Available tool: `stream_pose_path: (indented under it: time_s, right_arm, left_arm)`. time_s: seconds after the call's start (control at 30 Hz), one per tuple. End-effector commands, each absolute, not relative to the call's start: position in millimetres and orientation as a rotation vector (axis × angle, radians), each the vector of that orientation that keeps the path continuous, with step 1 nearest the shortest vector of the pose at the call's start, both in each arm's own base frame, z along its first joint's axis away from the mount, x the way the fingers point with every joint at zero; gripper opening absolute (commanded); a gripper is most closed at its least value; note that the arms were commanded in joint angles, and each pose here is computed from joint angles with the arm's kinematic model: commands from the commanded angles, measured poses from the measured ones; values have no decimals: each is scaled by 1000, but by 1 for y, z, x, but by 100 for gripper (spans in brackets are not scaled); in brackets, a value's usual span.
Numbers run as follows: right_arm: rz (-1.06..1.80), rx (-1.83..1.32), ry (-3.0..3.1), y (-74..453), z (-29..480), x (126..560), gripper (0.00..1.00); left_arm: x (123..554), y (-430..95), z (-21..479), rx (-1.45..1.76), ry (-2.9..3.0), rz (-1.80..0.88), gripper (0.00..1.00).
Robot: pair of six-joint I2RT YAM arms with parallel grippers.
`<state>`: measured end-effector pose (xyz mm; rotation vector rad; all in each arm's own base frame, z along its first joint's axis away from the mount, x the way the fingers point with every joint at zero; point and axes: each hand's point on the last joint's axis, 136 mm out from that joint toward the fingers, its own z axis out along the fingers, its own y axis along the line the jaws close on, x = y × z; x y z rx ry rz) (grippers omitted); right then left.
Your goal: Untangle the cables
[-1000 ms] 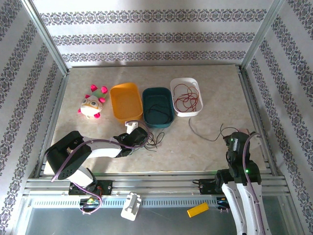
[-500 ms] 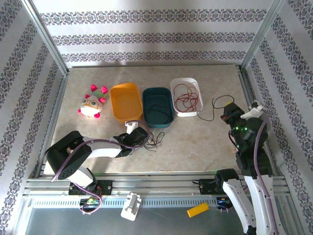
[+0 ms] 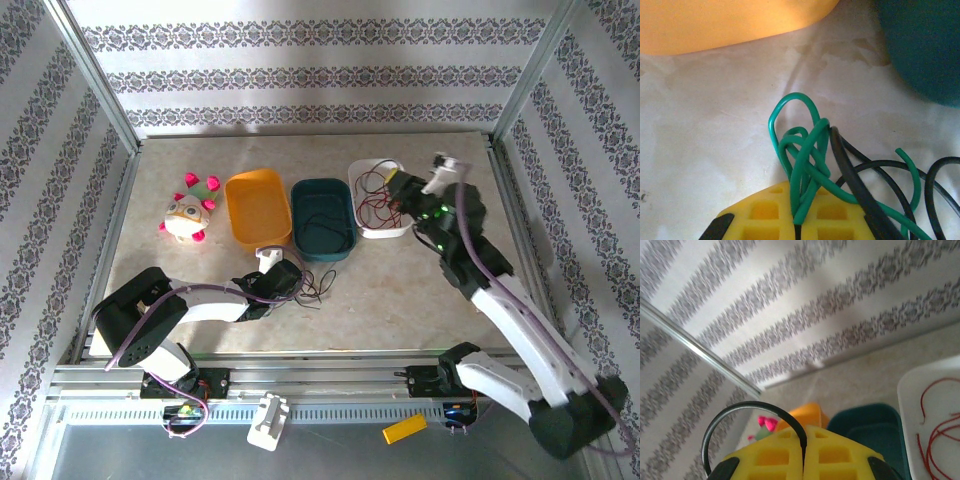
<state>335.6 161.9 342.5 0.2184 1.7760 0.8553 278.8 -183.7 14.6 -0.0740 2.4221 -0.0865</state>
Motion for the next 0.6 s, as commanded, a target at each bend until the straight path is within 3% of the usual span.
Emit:
stream_pose_path:
  time_s: [0.0, 0.27, 0.43, 0.5, 0.53, 0.57]
  right_arm:
    - [827, 160, 1794, 185, 331, 355, 0]
    - [651, 170, 2212, 226, 200, 403, 0]
    - [612, 207, 2379, 236, 151, 414, 1]
    - [636, 225, 2414, 240, 141, 417, 7]
    - [651, 228, 2426, 241, 138, 419, 15]
    - [663, 222, 2432, 244, 137, 421, 31]
  left_arm:
    - [244, -127, -25, -26, 2561, 214, 0]
    - [243, -125, -22, -28, 2560, 219, 0]
    - [241, -122, -19, -39, 2554, 223, 0]
    - [242, -122, -18, -44, 2550, 220, 0]
    - [241, -122, -18, -43, 2551, 221, 0]
    - [242, -122, -18, -44, 2550, 216, 0]
